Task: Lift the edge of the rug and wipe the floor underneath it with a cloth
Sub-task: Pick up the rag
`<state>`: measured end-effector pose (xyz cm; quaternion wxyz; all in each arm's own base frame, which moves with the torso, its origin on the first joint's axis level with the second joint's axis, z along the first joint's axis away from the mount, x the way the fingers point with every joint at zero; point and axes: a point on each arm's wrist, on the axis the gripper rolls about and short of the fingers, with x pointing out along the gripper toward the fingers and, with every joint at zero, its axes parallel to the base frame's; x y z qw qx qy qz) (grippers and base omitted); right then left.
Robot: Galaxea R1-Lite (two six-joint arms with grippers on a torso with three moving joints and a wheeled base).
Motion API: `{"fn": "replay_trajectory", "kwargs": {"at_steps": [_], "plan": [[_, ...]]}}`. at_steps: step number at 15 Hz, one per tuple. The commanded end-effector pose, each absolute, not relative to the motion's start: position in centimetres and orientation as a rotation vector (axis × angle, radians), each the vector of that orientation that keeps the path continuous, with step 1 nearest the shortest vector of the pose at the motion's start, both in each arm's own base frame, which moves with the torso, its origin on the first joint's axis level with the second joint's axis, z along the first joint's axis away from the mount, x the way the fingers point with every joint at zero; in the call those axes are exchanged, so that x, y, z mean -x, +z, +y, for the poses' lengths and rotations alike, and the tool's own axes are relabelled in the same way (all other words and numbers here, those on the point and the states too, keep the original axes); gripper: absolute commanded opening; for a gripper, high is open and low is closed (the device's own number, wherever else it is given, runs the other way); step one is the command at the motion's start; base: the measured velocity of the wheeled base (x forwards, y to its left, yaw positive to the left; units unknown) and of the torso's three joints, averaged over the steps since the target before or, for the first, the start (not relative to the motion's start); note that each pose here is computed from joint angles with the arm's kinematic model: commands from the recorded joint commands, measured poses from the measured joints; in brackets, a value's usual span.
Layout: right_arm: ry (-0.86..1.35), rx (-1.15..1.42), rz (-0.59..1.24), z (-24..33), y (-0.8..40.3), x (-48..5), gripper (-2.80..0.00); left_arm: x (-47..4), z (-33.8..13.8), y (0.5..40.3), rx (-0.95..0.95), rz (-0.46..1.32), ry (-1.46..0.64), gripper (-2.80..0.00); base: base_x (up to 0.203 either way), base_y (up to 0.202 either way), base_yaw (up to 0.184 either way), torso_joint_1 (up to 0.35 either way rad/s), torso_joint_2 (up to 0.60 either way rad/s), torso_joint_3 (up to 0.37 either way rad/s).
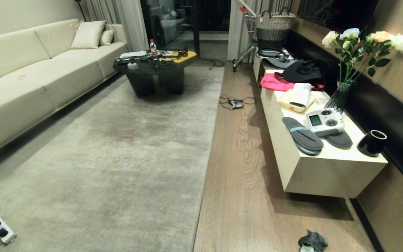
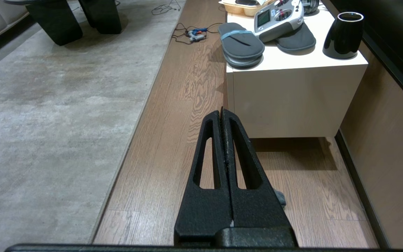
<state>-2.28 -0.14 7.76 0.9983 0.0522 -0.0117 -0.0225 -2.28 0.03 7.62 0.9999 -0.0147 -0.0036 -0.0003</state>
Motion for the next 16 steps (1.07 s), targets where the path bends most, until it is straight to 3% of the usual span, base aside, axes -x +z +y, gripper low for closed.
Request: {"fn": "replay_trajectory", "kwargs": {"at_steps": [1, 16], "plan": [[-0.045, -0.105, -0.023, -0.14, 7.77, 2.28, -2.80, 2.27, 0.03, 7.63, 0.031, -0.006, 0.000, -2.80, 0.000, 0.000, 0.000, 0.000, 0.00, 0.000], [-0.045, -0.105, -0.024, -0.14, 7.77, 2.28, -2.80, 2.27, 0.03, 7.63, 0.031, -0.006, 0.000, -2.80, 0.000, 0.000, 0.000, 0.000, 0.00, 0.000]]}}
